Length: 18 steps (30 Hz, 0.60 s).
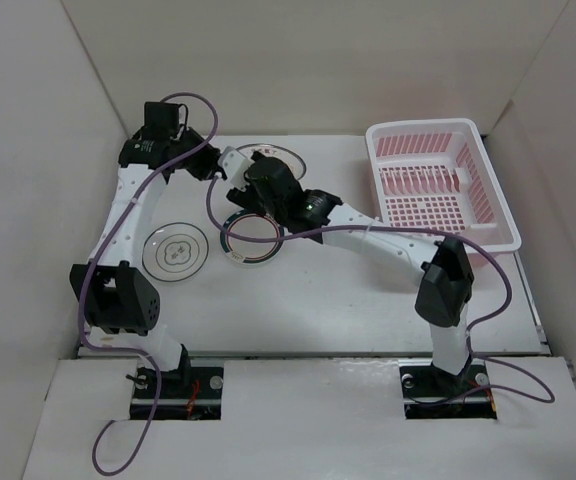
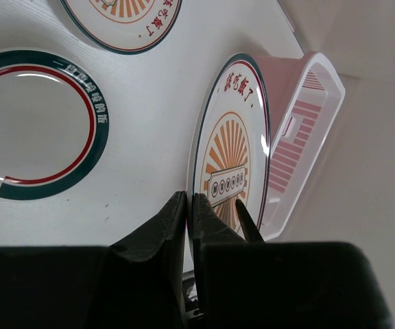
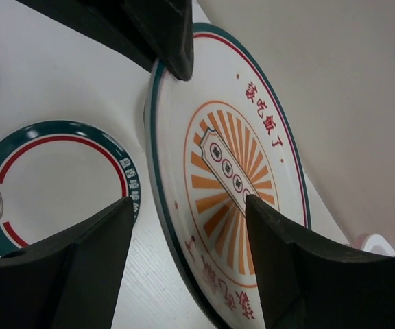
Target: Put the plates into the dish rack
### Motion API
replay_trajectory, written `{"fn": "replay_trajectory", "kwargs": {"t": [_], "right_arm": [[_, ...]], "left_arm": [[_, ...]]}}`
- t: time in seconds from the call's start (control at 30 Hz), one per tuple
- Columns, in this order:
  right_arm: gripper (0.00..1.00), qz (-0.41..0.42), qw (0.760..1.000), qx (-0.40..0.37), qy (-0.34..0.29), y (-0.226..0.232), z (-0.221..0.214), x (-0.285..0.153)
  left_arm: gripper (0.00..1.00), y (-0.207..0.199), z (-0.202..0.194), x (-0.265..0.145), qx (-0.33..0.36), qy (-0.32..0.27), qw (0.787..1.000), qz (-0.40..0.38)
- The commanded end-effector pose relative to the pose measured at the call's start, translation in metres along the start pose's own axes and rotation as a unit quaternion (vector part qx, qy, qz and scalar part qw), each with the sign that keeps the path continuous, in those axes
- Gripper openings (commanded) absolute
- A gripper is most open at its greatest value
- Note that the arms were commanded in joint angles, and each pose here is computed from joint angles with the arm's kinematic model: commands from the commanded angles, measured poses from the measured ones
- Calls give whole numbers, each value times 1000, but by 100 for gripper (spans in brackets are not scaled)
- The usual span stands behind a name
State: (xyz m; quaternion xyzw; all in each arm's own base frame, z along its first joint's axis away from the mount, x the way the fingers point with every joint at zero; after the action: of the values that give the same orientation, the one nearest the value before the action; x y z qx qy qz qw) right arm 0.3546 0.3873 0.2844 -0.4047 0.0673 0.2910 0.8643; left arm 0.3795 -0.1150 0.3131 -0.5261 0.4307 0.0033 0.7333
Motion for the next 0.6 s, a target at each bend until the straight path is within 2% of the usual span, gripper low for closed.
{"fn": "replay_trajectory", "kwargs": {"t": [0.0,0.17,0.27,0.3,0.37,0.4,0.43,0.57], "right_arm": [[71,-28,999,33,-14,-27,2,-6],[65,-32,999,42,1,-39,-15,-7],[55,-26,999,46,-3,-38,-14,-10],[37,-23,999,46,-6,-38,-13,-9],[21,-22,999,46,-6,-38,-13,-9],[16,-22,998,52,-6,-37,-13,-9],[2,-25,998,53,-10,-40,-11,-10],[0,-27,997,65,-14,-42,-7,-11]], "left_arm": [[0,-29,4,-31,25,-32,998,-51],[0,-31,8,-35,31,-46,997,-48],[0,-31,8,-35,31,-46,997,-48],[0,-31,6,-35,31,-42,997,-50],[0,-31,6,-35,31,-42,997,-50],[0,-31,6,-35,31,-42,997,-50],[0,-34,6,-37,33,-40,997,-56],[0,-41,6,-38,41,-37,996,-76]]}}
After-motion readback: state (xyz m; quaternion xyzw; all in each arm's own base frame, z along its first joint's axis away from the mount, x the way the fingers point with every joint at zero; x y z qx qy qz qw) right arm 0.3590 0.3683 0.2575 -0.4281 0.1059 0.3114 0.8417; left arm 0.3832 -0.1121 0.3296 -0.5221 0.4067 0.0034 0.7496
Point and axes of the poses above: each gripper's point midway between its finger pads, its own x axis out along the fingers, its own y axis along the line the jaws close on, z = x × y, the point moved 5 cm from there along -x, back along the fingers, and after that the axes turned 8 degrees about -x, right-handed, at the moved point
